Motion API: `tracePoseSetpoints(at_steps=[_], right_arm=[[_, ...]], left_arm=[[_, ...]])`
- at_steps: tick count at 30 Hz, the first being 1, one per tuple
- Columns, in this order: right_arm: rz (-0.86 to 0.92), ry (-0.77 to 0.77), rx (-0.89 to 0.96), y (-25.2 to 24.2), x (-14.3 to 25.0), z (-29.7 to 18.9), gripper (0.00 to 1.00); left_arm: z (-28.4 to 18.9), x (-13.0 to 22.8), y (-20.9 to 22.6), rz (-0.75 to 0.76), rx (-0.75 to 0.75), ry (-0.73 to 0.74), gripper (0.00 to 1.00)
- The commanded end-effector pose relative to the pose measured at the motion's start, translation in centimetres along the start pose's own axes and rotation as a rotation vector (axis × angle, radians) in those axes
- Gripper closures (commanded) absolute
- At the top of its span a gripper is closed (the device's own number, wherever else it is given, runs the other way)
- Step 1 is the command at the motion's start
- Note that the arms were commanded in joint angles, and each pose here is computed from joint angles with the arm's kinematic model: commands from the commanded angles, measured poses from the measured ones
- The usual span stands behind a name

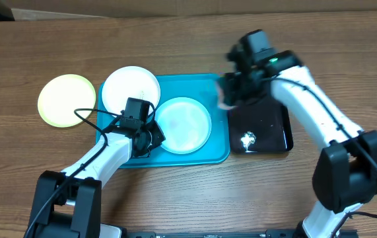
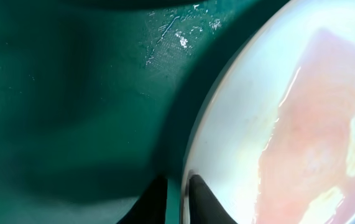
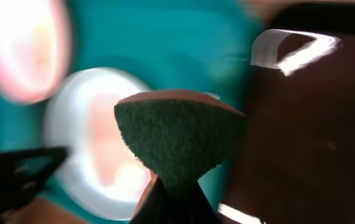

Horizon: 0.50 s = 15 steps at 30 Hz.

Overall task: Clean dirty plates on tray and stack at the side
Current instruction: 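Scrub the light-blue plate with the sponge while left gripper holds rim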

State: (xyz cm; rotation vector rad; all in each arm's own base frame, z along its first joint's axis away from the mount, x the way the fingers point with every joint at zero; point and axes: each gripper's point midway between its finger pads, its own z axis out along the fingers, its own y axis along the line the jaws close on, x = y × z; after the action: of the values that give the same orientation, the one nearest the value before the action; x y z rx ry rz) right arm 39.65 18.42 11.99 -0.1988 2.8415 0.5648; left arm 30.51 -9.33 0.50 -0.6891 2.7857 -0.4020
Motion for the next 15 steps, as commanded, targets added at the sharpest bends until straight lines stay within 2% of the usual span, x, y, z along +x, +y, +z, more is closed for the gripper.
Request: tracePoseSetpoints(at_steps=[1,5,15], right_arm=[[0.085,-0.044,0.195,-6.5,-0.8,-1.7,0.96],[0.134,-0.027,0.304,-10.6,0.0,-1.6,0.96],[0.104,-0.031,0.494,-14.1,2.1,0.8,0.96]], left_arm=[[0.3,0.2,0.4,0.012,-0.012,0.008,0.8],[0.3,0.2,0.3,0.012,-0.012,0.008,0.75],[0.3,0.1,0.3,0.012,-0.011,0.007,0.75]])
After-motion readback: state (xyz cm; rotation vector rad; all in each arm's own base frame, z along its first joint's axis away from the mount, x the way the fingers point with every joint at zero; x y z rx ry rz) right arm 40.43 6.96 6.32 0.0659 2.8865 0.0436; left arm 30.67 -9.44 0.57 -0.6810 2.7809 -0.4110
